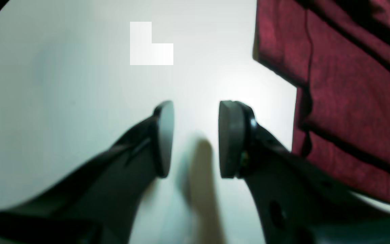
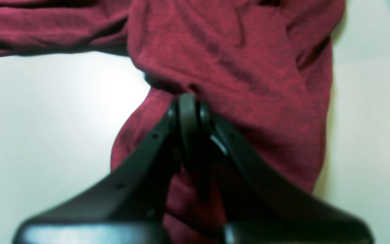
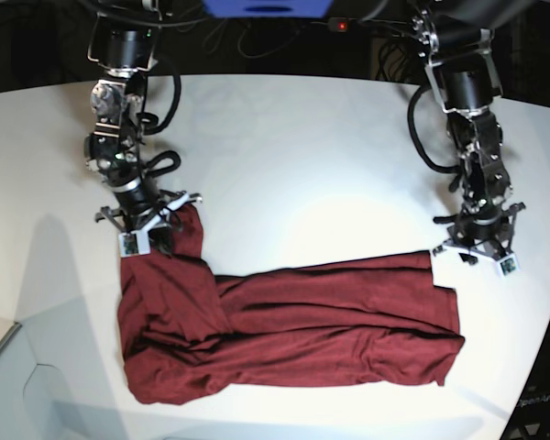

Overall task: Layout the t-shirt on the table in an organized manner, then fold the t-shirt properly
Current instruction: 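Lower the right gripper onto the bunched shirt end and grasp it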

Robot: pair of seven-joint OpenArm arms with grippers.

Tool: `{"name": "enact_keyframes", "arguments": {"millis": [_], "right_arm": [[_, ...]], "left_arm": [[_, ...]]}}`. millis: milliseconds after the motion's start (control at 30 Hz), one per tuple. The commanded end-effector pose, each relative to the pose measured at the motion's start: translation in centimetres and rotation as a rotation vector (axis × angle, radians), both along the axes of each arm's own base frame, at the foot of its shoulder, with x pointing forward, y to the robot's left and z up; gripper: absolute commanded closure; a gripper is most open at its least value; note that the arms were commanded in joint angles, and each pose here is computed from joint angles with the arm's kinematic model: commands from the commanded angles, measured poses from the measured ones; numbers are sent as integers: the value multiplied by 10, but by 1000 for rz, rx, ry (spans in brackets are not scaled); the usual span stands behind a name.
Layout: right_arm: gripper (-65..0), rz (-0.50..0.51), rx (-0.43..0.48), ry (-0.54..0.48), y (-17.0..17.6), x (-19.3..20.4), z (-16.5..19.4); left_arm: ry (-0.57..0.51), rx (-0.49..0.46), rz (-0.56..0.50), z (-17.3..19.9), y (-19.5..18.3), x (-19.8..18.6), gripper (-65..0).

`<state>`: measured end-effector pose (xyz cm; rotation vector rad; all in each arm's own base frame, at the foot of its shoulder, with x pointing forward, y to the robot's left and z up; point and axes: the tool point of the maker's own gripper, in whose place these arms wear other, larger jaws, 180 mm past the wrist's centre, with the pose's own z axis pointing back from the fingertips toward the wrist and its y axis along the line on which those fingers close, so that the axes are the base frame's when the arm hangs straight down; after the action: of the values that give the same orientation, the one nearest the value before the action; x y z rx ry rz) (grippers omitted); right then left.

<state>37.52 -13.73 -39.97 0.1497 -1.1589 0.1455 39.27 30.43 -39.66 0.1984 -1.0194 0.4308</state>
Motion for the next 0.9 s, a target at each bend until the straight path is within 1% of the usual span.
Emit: {"name": "enact_keyframes", "arguments": {"millis": [0,67,200,433,467,533,600,633,733,800,867], "right_arm": [[0,-9,1,-94,-4,15,29],[0,-9,-10,-144,-5,22,48],[0,-8,-25,-254,-6,45,93],[0,35,-63,-370,10,102,176],[0,40,-68,-369,11,105,181],[-21,59,-84,-321,18,106,173],[-71,90,-101,-260,29,100,156],[-105,100,-106,-219,31,94,141],[-251,151,-112,-130,49,71,102],[-342,185,-115,-89,60,56,83],[-410,196,-114,-61,64,48,71]], "left_arm": [[-62,34,2,23,8,11,-217],[-53,35,3,19,8,7,-217],[-63,46,0,23,8,3,-217],[-96,89,-14,39,8,-13,-217],[-98,94,-17,40,8,-17,-217],[-102,105,-22,43,7,-23,-217],[-110,114,-24,45,7,-26,-217],[-109,116,-25,45,7,-27,-217],[-106,116,-24,44,7,-29,-217],[-105,115,-24,43,7,-29,-217],[-105,115,-24,43,7,-29,-217]]}}
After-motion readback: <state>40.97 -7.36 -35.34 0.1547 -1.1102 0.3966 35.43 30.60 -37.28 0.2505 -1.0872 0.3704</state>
